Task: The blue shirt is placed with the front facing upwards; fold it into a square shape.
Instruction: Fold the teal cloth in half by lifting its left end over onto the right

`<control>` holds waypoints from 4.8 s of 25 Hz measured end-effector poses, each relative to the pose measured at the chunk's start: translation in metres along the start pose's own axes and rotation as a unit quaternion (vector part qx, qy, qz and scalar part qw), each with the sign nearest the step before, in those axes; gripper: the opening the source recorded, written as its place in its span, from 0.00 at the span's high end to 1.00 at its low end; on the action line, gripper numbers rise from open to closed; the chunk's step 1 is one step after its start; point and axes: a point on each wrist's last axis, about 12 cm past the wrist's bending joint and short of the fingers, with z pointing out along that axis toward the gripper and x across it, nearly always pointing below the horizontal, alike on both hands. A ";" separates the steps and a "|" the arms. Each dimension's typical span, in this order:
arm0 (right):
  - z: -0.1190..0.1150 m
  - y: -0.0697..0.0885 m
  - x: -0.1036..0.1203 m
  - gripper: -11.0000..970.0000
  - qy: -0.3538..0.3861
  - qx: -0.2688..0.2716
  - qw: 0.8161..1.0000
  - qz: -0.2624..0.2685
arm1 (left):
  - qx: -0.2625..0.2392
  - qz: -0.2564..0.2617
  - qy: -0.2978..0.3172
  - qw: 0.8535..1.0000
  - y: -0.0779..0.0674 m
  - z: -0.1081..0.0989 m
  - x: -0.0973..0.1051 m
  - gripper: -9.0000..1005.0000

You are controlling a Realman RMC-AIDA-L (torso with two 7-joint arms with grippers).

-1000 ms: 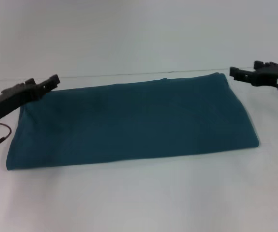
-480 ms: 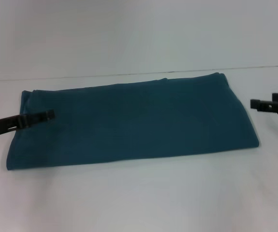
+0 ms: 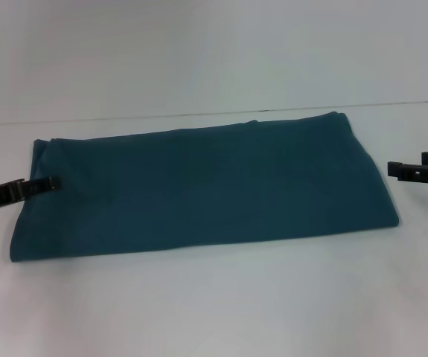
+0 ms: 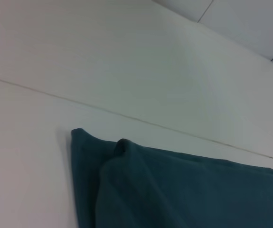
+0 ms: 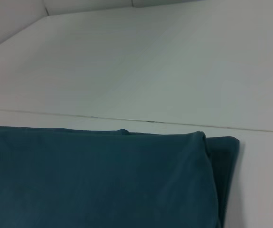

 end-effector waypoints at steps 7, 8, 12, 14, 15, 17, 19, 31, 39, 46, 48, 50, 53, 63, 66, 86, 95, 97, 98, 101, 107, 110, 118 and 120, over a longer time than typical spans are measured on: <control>-0.003 -0.002 0.003 0.07 0.003 0.002 1.000 0.009 | -0.026 -0.008 -0.013 1.000 0.010 -0.005 -0.001 0.14; -0.002 -0.002 0.004 0.07 0.003 0.002 1.000 0.010 | -0.026 -0.008 -0.013 1.000 0.010 -0.005 -0.001 0.14; -0.001 0.000 0.004 0.07 0.002 0.000 1.000 0.010 | -0.051 -0.012 0.001 0.999 0.013 -0.002 0.000 0.14; 0.000 0.000 0.003 0.07 0.001 0.000 1.000 0.008 | -0.053 -0.010 0.006 0.999 0.012 0.000 0.001 0.14; 0.001 0.000 0.003 0.07 0.001 0.000 1.000 0.008 | -0.052 -0.011 0.006 0.999 0.012 0.000 0.002 0.14; 0.001 0.001 0.002 0.07 0.001 -0.001 1.000 0.008 | -0.051 -0.014 0.007 0.999 0.011 0.001 0.003 0.14; 0.001 0.000 0.002 0.07 0.001 0.000 1.000 0.007 | -0.051 -0.018 0.007 0.998 0.011 0.002 0.003 0.14; 0.004 0.001 0.000 0.07 -0.001 0.006 1.000 0.002 | -0.063 -0.023 0.006 0.998 0.010 0.009 0.006 0.14; 0.004 0.001 0.000 0.07 -0.001 0.006 1.000 0.002 | -0.077 -0.018 0.007 0.997 0.008 0.019 0.009 0.14; 0.004 0.002 0.000 0.07 -0.001 0.005 1.000 0.004 | -0.090 -0.015 0.001 0.996 0.010 0.023 0.008 0.14; 0.005 0.002 0.000 0.07 -0.001 0.005 1.000 0.004 | -0.095 -0.016 -0.002 0.995 0.011 0.022 0.008 0.14; 0.005 0.002 0.001 0.07 -0.001 0.004 1.000 0.005 | -0.099 -0.017 -0.004 0.995 0.013 0.022 0.009 0.14; 0.006 0.003 0.001 0.07 -0.001 0.003 1.000 0.005 | -0.105 -0.016 -0.003 0.994 0.015 0.021 0.010 0.14; 0.007 0.005 0.001 0.07 -0.001 0.001 1.000 0.007 | -0.114 -0.013 0.002 0.993 0.015 0.025 0.016 0.14; 0.007 0.005 0.001 0.07 -0.001 0.000 1.000 0.007 | -0.113 -0.013 0.002 0.993 0.015 0.026 0.015 0.14; 0.011 0.007 0.004 0.07 0.009 0.007 1.000 0.002 | -0.117 -0.008 -0.011 0.993 0.013 0.028 0.009 0.14; 0.014 0.009 0.002 0.07 0.012 0.006 1.000 -0.001 | -0.114 -0.006 -0.006 0.993 0.010 0.031 0.009 0.14; 0.014 0.009 0.002 0.07 0.012 0.005 1.000 -0.002 | -0.114 -0.007 -0.005 0.994 0.010 0.031 0.010 0.14; 0.014 0.009 0.002 0.07 0.011 0.006 1.000 -0.001 | -0.113 -0.007 -0.004 0.994 0.009 0.031 0.010 0.14; 0.014 0.009 0.002 0.07 0.010 0.006 1.000 0.000 | -0.111 -0.011 -0.001 0.994 0.009 0.032 0.012 0.14; 0.013 0.009 0.001 0.07 0.010 0.004 1.000 0.000 | -0.108 -0.013 0.002 0.994 0.007 0.034 0.013 0.14; 0.013 0.009 0.001 0.07 0.010 0.004 1.000 0.000 | -0.106 -0.014 0.003 0.994 0.006 0.035 0.013 0.14; 0.013 0.009 0.000 0.08 0.009 0.004 1.000 -0.001 | -0.084 -0.014 0.013 0.996 -0.003 0.040 0.012 0.14; 0.012 0.009 0.000 0.08 0.009 0.005 1.000 -0.001 | -0.080 -0.014 0.016 0.997 -0.006 0.042 0.013 0.14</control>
